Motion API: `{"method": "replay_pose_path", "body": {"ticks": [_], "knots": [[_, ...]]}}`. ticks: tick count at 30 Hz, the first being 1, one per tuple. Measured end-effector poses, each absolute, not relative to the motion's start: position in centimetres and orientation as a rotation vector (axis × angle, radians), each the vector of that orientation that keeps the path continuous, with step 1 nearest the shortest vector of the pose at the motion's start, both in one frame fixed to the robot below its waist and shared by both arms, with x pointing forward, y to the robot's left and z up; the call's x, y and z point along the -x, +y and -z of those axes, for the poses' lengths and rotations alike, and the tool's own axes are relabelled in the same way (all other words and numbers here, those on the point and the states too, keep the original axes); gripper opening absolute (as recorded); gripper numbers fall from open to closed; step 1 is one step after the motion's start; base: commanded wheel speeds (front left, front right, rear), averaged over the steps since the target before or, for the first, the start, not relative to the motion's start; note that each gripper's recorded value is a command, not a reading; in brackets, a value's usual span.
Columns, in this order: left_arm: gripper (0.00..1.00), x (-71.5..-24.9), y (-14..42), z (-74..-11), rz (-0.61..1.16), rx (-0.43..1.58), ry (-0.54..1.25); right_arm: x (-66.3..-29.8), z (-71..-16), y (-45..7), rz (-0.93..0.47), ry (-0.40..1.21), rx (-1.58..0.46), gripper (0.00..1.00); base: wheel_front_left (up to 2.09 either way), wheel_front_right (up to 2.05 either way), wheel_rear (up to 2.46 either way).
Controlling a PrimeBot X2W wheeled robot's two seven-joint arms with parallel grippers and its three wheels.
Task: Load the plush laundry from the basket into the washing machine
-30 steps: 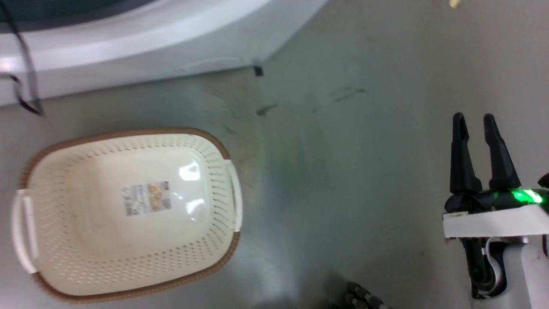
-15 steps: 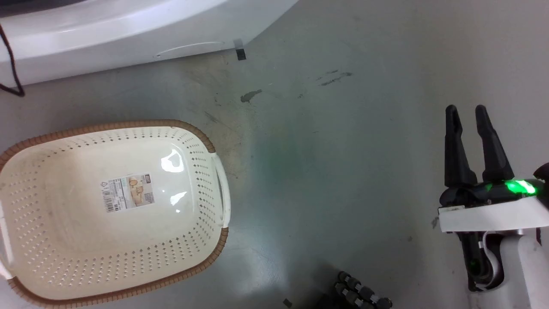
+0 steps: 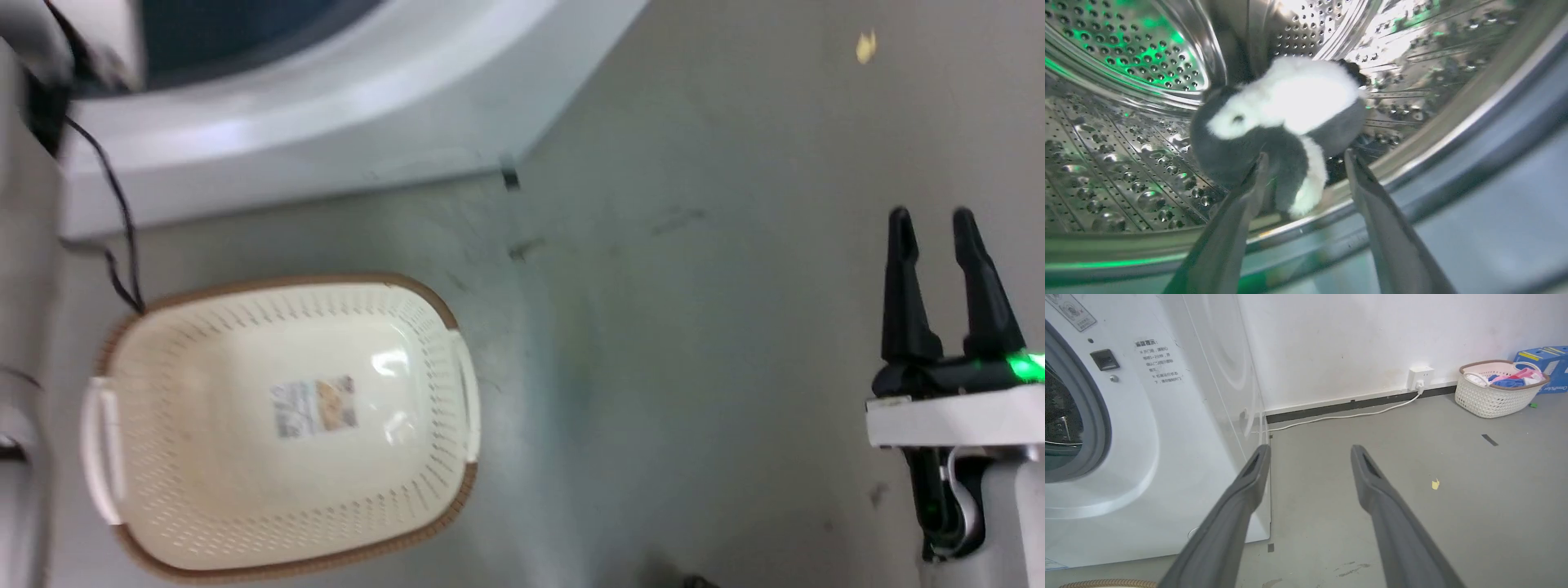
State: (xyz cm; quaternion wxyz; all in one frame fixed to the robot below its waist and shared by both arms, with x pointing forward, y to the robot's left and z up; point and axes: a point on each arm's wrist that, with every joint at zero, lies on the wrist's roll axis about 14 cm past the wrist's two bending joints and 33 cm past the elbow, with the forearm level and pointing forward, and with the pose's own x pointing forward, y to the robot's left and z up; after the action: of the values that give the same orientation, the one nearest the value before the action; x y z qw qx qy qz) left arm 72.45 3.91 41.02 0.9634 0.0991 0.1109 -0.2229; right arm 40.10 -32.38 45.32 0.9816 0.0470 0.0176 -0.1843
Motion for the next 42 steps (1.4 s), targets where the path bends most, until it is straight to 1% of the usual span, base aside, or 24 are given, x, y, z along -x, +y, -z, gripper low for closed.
{"method": "replay_pose_path", "body": {"ticks": [3, 4, 5, 6, 8, 9, 10, 11, 12, 13, 14, 15, 16, 17, 18, 19, 21, 22, 23, 26, 30, 34, 42], "knots": [[1.00, -70.1, 4.6, -42.2, 0.445, -0.170, 0.193, -39.5, -46.7, -32.1, 0.361, 0.005, -0.082, 1.00, 0.00, 0.00, 0.00], [1.00, -68.3, 5.1, -43.3, 0.437, -0.135, 0.162, -38.9, -47.6, -31.8, 0.355, -0.017, -0.081, 1.00, 0.00, 0.00, 0.00], [1.00, -68.3, 5.1, -43.3, 0.437, -0.135, 0.162, -38.9, -47.6, -31.8, 0.355, -0.017, -0.081, 1.00, 0.00, 0.00, 0.00], [1.00, -67.4, 5.3, -43.7, 0.432, -0.118, 0.153, -38.6, -48.0, -31.7, 0.351, -0.027, -0.080, 1.00, 0.00, 0.00, 0.00], [1.00, -65.1, 5.4, -44.5, 0.434, -0.093, 0.144, -37.9, -48.8, -31.1, 0.336, -0.045, -0.081, 1.00, 0.00, 0.00, 0.00], [1.00, -62.7, 5.4, -45.5, 0.438, -0.068, 0.127, -37.5, -49.8, -30.5, 0.317, -0.071, -0.083, 1.00, 0.00, 0.00, 0.00], [1.00, -62.7, 5.4, -45.5, 0.438, -0.068, 0.127, -37.5, -49.8, -30.5, 0.317, -0.071, -0.083, 1.00, 0.00, 0.00, 0.00], [1.00, -60.6, 5.6, -47.8, 0.436, -0.020, 0.066, -37.1, -50.8, -29.9, 0.298, -0.103, -0.086, 1.00, 0.00, 0.00, 0.00], [1.00, -60.6, 5.6, -47.8, 0.436, -0.020, 0.066, -37.1, -50.8, -29.9, 0.298, -0.103, -0.086, 1.00, 0.00, 0.00, 0.00], [1.00, -58.3, 6.0, -50.0, 0.434, 0.002, 0.001, -36.7, -51.6, -29.2, 0.277, -0.125, -0.088, 1.00, 0.00, 0.00, 0.00], [1.00, -56.9, 6.4, -50.7, 0.425, 0.016, -0.022, -36.5, -51.9, -28.8, 0.266, -0.132, -0.088, 1.00, 0.00, 0.00, 0.00], [1.00, -56.9, 6.4, -50.7, 0.425, 0.016, -0.022, -36.5, -51.9, -28.8, 0.266, -0.132, -0.088, 1.00, 0.00, 0.00, 0.00], [1.00, -53.9, 7.4, -51.4, 0.395, 0.044, -0.053, -36.2, -52.3, -28.0, 0.241, -0.146, -0.091, 1.00, 0.00, 0.00, 0.00], [1.00, -53.9, 7.4, -51.4, 0.395, 0.044, -0.053, -36.2, -52.3, -28.0, 0.241, -0.146, -0.091, 1.00, 0.00, 0.00, 0.00], [1.00, -51.0, 8.7, -51.6, 0.355, 0.065, -0.067, -36.1, -52.6, -27.1, 0.214, -0.155, -0.097, 1.00, 0.00, 0.00, 0.00], [1.00, -49.7, 9.4, -51.7, 0.334, 0.072, -0.074, -36.0, -52.6, -26.7, 0.200, -0.157, -0.098, 1.00, 0.00, 0.00, 0.00], [1.00, -47.2, 10.6, -51.7, 0.296, 0.083, -0.080, -36.1, -52.7, -25.5, 0.164, -0.158, -0.099, 1.00, 0.00, 0.00, 0.00], [1.00, -47.2, 10.6, -51.7, 0.296, 0.083, -0.080, -36.1, -52.7, -25.5, 0.164, -0.158, -0.099, 1.00, 0.00, 0.00, 0.00], [1.00, -44.9, 11.7, -51.7, 0.258, 0.088, -0.086, -36.2, -52.8, -24.2, 0.124, -0.160, -0.097, 1.00, 0.00, 0.00, 0.00], [1.00, -42.0, 12.7, -51.7, 0.224, 0.077, -0.092, -36.2, -53.1, -22.5, 0.071, -0.166, -0.091, 1.00, 0.00, 0.00, 0.00], [1.00, -39.3, 13.8, -52.0, 0.177, 0.082, -0.106, -35.9, -53.0, -21.0, 0.024, -0.160, -0.089, 1.00, 0.00, 0.00, 0.00], [1.00, -37.7, 14.2, -51.8, 0.147, 0.097, -0.104, -35.5, -52.7, -19.9, -0.007, -0.151, -0.091, 1.00, 0.00, 0.00, 0.00], [1.00, -36.7, 14.7, -50.9, 0.106, 0.087, -0.079, -35.1, -52.2, -19.1, -0.031, -0.133, -0.087, 1.00, 0.00, 0.00, 0.00]]}}
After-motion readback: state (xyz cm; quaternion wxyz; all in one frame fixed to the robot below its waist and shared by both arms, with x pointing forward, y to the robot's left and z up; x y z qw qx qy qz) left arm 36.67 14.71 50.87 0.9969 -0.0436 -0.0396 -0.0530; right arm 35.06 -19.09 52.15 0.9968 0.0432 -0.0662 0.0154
